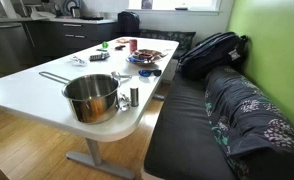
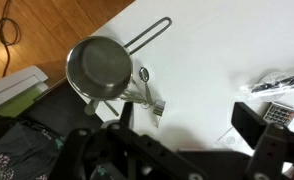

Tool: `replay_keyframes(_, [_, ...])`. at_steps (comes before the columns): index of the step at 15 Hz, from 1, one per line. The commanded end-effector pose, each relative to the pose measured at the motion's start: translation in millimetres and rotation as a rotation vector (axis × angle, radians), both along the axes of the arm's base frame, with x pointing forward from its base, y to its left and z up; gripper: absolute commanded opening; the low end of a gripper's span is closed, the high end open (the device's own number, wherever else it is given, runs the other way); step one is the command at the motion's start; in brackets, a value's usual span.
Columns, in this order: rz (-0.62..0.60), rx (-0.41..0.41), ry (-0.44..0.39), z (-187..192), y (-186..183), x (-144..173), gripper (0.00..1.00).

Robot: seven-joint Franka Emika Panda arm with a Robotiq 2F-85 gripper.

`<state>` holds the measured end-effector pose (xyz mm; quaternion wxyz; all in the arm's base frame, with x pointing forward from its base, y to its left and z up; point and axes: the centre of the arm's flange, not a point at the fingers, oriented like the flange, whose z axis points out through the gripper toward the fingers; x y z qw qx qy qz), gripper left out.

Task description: Move the wooden plate to the left

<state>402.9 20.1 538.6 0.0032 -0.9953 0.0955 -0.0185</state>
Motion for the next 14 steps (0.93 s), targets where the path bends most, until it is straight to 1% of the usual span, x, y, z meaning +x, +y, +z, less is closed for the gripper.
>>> replay_keyframes(1, [0.0,0.0,0.0,0.0,0.0,0.0,1.0])
replay_keyframes(6, [0.0,0.0,0.0,0.1,0.0,0.0,1.0])
replay_keyframes(7, [-0.076,0.031,-0.018,-2.9,3.2,12.5,1.0])
replay_keyframes(8, [-0.137,0.087,-0.042,-9.8,4.1,33.4,1.0])
replay_keyframes(9, [-0.175,0.109,-0.07,-13.7,5.4,44.4,1.0])
replay_keyframes(10, [-0.212,0.143,-0.104,-28.5,8.0,76.8,1.0])
replay_keyframes(12, [-0.313,0.18,-0.177,-47.4,11.6,112.0,1.0])
replay_keyframes(14, [-0.407,0.198,-0.271,-71.3,12.9,150.0,1.0])
